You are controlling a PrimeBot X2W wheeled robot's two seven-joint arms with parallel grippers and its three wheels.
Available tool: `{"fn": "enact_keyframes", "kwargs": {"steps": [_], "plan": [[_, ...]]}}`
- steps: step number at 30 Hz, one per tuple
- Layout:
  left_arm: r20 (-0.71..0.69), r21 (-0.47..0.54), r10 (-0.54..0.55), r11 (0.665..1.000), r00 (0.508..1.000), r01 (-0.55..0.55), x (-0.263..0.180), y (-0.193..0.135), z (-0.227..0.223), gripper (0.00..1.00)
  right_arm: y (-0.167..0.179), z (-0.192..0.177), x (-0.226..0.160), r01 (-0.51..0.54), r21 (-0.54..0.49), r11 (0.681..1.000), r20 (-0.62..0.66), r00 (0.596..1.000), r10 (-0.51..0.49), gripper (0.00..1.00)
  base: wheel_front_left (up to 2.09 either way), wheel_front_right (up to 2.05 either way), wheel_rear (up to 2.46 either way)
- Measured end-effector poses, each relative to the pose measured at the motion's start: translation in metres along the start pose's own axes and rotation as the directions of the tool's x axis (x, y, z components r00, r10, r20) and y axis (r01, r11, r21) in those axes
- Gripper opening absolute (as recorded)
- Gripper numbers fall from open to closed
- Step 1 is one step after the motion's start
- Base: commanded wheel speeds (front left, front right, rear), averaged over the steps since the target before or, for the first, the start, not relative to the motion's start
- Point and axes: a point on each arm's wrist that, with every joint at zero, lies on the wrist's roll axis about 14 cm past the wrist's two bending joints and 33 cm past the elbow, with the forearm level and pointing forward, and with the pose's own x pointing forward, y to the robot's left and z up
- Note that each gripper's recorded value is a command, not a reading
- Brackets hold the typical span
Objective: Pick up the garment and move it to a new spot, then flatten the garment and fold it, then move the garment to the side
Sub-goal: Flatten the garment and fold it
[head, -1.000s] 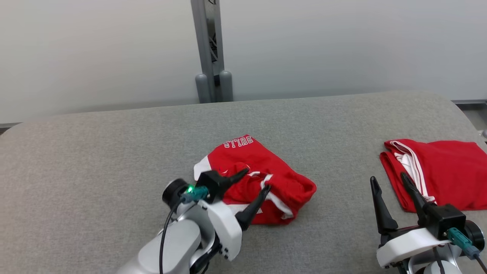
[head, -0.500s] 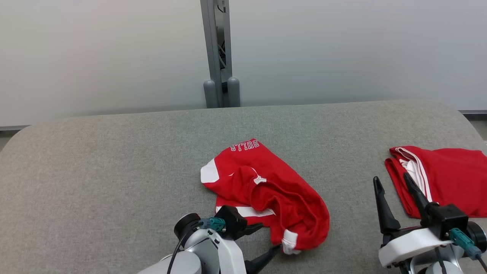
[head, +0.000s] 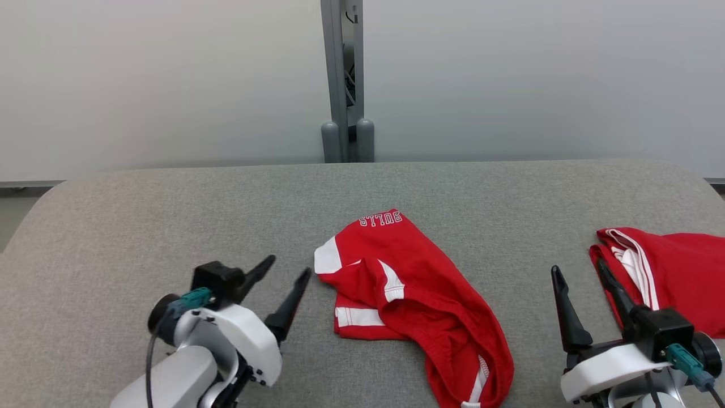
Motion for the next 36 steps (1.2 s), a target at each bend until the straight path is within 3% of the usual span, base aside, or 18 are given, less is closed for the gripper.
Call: {"fn": "enact_keyframes", "kwargs": {"steps": [5, 7, 9, 18, 28, 32, 35, 36], "plan": [[0.141, -0.107, 0.236, 0.969, 0.961, -0.222, -0.018, 0.049, 0.03, 1.0, 0.013, -0.004, 0.002, -0.04, 0.002, 0.999, -0.009, 0.999, 0.04, 1.0, 0.0, 0.0, 0.0], [0.165, -0.136, 0.274, 0.958, 0.947, -0.253, -0.024, 0.056, 0.033, 1.0, 0.017, -0.005, 0.002, -0.049, 0.004, 0.999, -0.014, 0.999, 0.049, 1.0, 0.0, 0.0, 0.0], [0.221, -0.218, 0.36, 0.924, 0.906, -0.314, -0.045, 0.065, 0.033, 1.0, 0.025, -0.01, 0.001, -0.075, 0.006, 0.997, -0.029, 0.997, 0.075, 1.0, 0.0, 0.0, 0.0], [0.242, -0.256, 0.407, 0.902, 0.881, -0.346, -0.075, 0.056, 0.006, 1.0, 0.041, -0.014, 0.001, -0.122, 0.005, 0.993, -0.04, 0.992, 0.122, 1.0, 0.0, 0.0, 0.0], [0.249, -0.237, 0.472, 0.876, 0.846, -0.419, -0.093, 0.072, 0.001, 1.0, 0.056, -0.016, 0.003, -0.175, -0.021, 0.984, -0.049, 0.984, 0.174, 1.0, 0.0, 0.0, 0.0], [0.228, -0.244, 0.481, 0.87, 0.846, -0.429, -0.096, 0.074, -0.006, 1.0, 0.094, -0.028, 0.004, -0.313, -0.079, 0.947, -0.095, 0.948, 0.305, 1.0, 0.0, 0.0, 0.0], [0.209, -0.256, 0.483, 0.866, 0.85, -0.429, -0.097, 0.072, -0.013, 1.0, 0.121, -0.049, 0.001, -0.441, -0.121, 0.889, -0.171, 0.892, 0.419, 1.0, 0.0, 0.0, 0.0], [0.197, -0.266, 0.489, 0.861, 0.85, -0.433, -0.099, 0.072, -0.018, 1.0, 0.124, -0.058, 0.014, -0.497, -0.185, 0.848, -0.219, 0.862, 0.457, 1.0, 0.0, 0.0, 0.0]]}}
